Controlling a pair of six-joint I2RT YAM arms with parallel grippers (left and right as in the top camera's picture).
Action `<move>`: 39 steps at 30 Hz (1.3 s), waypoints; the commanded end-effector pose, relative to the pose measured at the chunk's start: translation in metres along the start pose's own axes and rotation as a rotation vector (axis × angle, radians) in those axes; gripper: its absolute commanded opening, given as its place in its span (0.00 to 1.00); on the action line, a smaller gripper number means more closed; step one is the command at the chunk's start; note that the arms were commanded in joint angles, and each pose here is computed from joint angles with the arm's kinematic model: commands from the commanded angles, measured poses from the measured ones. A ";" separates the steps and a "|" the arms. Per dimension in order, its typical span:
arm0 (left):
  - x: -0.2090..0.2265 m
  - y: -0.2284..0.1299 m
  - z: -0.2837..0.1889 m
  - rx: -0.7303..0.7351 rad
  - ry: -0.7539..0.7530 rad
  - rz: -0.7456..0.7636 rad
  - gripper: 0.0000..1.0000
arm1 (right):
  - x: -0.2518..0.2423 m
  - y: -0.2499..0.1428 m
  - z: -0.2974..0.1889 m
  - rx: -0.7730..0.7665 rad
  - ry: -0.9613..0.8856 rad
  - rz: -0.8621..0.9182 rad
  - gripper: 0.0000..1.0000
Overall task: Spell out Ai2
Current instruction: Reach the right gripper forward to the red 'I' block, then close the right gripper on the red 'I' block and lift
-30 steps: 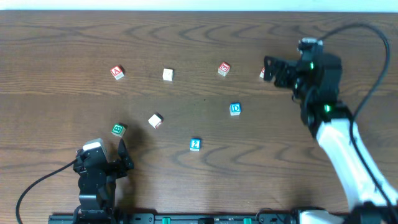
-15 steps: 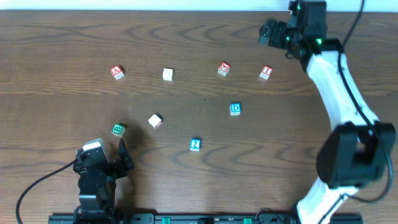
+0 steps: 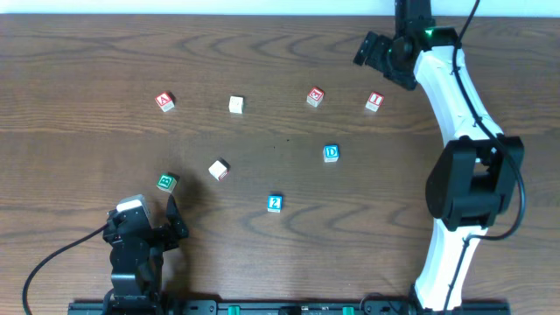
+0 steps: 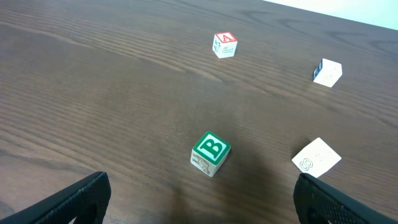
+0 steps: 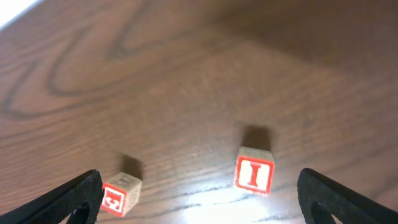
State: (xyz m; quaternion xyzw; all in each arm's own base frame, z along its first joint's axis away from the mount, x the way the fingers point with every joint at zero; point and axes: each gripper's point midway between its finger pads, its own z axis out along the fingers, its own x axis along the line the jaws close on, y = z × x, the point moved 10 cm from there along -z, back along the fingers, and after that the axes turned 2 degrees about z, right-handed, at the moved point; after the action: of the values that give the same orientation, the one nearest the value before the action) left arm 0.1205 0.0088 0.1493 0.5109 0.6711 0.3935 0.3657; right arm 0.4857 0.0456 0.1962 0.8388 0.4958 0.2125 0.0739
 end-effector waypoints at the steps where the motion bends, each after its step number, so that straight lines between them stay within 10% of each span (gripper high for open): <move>1: 0.001 -0.005 0.003 0.011 0.008 0.008 0.95 | -0.002 -0.003 0.010 0.024 -0.050 0.084 0.99; 20: 0.001 -0.005 0.003 0.011 0.008 0.008 0.96 | -0.024 -0.029 0.068 0.184 -0.186 0.163 0.97; 39: 0.001 -0.005 0.003 0.011 0.008 0.008 0.95 | -0.030 -0.021 0.069 0.167 -0.170 0.093 0.53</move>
State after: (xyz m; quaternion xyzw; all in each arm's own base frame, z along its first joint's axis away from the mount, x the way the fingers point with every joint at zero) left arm 0.1205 0.0088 0.1493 0.5109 0.6711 0.3935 0.3657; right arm 0.4810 0.0415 0.1153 0.8820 0.4605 0.0967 0.0265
